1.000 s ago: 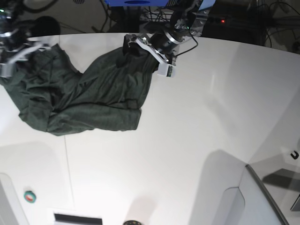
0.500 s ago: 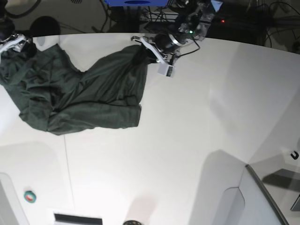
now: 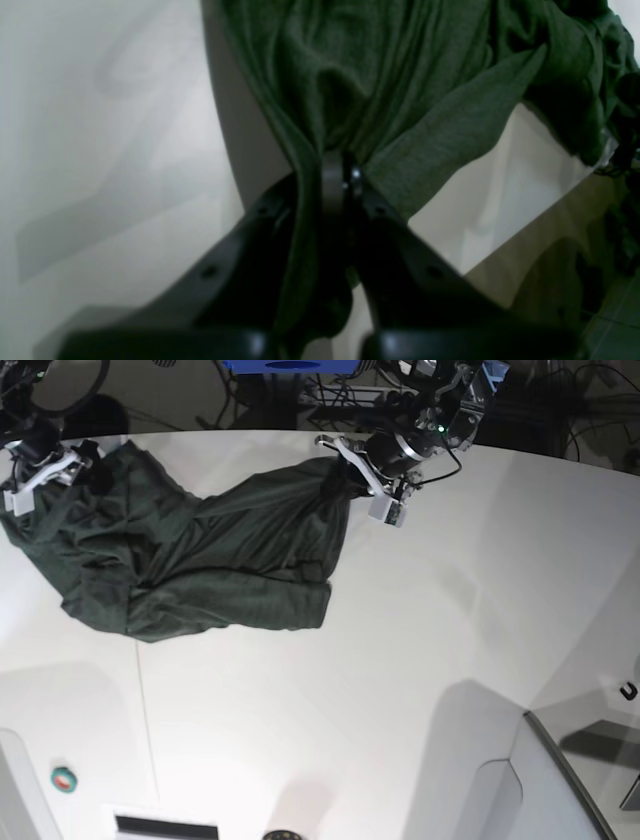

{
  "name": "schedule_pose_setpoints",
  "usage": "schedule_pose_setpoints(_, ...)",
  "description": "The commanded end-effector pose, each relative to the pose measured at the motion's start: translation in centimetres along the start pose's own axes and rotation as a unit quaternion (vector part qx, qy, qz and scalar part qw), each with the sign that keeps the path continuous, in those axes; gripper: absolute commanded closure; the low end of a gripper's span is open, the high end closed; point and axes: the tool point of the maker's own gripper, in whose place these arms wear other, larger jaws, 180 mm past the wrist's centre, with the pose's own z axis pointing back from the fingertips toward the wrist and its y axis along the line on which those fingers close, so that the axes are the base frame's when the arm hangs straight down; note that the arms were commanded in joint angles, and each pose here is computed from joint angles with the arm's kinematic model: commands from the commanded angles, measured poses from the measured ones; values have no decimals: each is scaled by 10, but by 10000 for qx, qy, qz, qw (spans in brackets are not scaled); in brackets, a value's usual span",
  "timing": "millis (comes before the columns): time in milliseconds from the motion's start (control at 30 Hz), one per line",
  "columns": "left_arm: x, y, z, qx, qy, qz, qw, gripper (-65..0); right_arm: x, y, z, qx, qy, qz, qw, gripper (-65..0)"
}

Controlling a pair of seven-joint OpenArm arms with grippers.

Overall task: Layout the t-shirt on the table in an organized manner, then fold the t-shirt properly
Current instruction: 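Grasp the shirt end with the left gripper while the right holds the other end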

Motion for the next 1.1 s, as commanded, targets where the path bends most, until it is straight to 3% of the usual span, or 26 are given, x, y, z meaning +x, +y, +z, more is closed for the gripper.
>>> schedule_pose_setpoints(0,-6,7,3,140,144,-61,9998,0,-6,-6,2,-125,188,61,9997,-410)
schedule_pose_setpoints(33,-6,7,3,140,144,-61,9998,0,-6,-6,2,-116,191,63,9997,-399)
schedule_pose_setpoints(100,-7,12,6,178,180,-107,9996,0,-6,-6,3,-114,190,73,9997,-315)
schedule_pose_setpoints(233,-2,15,11,185,137,-207,9995,0,-10,-9,7,-161,351,128,9992,-3)
schedule_pose_setpoints(333,10,22,20,283,-45,-226,9993,0,2,-19,15,-287,362,282,9985,-27)
schedule_pose_setpoints(500,29,44,42,642,-82,-238,9976,0,21,-25,25,-406,273,527,9974,-3)
schedule_pose_setpoints(633,46,43,53,697,-150,-335,9969,0,35,-11,36,-466,366,979,9934,-3)
schedule_pose_setpoints(867,64,34,60,619,-170,-587,9962,0,73,22,52,-547,-77,1749,9830,-3)
schedule_pose_setpoints(1067,48,34,62,630,-2,-497,9968,0,41,-4,62,-788,262,1198,9893,-3)
